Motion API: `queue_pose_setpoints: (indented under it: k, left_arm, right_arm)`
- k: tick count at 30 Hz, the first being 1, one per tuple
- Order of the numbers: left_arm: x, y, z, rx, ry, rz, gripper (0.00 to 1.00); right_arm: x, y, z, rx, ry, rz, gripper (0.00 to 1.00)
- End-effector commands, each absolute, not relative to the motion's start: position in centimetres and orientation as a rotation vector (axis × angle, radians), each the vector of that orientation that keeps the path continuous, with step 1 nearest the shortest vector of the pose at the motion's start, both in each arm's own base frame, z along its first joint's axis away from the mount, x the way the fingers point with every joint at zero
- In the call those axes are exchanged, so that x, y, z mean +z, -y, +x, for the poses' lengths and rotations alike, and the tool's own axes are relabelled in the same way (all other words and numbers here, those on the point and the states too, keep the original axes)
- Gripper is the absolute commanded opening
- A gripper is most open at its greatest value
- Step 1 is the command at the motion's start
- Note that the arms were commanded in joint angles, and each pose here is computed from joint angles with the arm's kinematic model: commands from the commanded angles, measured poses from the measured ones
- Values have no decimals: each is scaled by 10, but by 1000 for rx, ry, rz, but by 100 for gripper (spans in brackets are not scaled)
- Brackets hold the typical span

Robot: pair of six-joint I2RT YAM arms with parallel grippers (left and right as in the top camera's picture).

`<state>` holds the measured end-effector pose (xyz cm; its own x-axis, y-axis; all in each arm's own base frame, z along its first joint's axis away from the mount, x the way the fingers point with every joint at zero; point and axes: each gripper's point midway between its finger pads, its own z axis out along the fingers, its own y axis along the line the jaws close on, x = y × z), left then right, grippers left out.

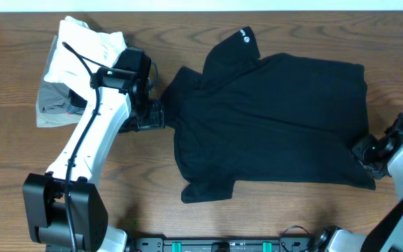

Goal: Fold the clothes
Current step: 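Grasp the T-shirt's lower left hem with the left gripper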

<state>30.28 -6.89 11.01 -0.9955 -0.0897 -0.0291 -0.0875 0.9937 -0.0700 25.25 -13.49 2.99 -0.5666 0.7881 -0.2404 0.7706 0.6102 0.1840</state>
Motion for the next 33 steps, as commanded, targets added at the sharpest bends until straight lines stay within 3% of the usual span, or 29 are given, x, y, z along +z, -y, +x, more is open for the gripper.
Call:
queue_pose_setpoints:
  k: [1,10,20,24,27,33]
  left_arm:
    - [115,84,286,-258,-3164,-159,74]
    - [93,118,229,-404,-3354,-62,73]
    - [43,149,164,-309,-3470,227,68]
    - [34,151,160,-302,-3460,260,68]
    - [30,156,159,-360,-3457,229,59]
    - [24,165,139,-483,-3495,268,56]
  right_arm:
    - [54,131,253,128,-2470,1258,56]
    - [71,120,235,130,-2478,1262,61]
    - [70,118,232,138,-2492,1270,60]
    - [70,118,233,138,-2489,1268,60]
    - [70,118,233,137,-2486,1266,60]
    - [70,118,233,137,-2486,1266,60]
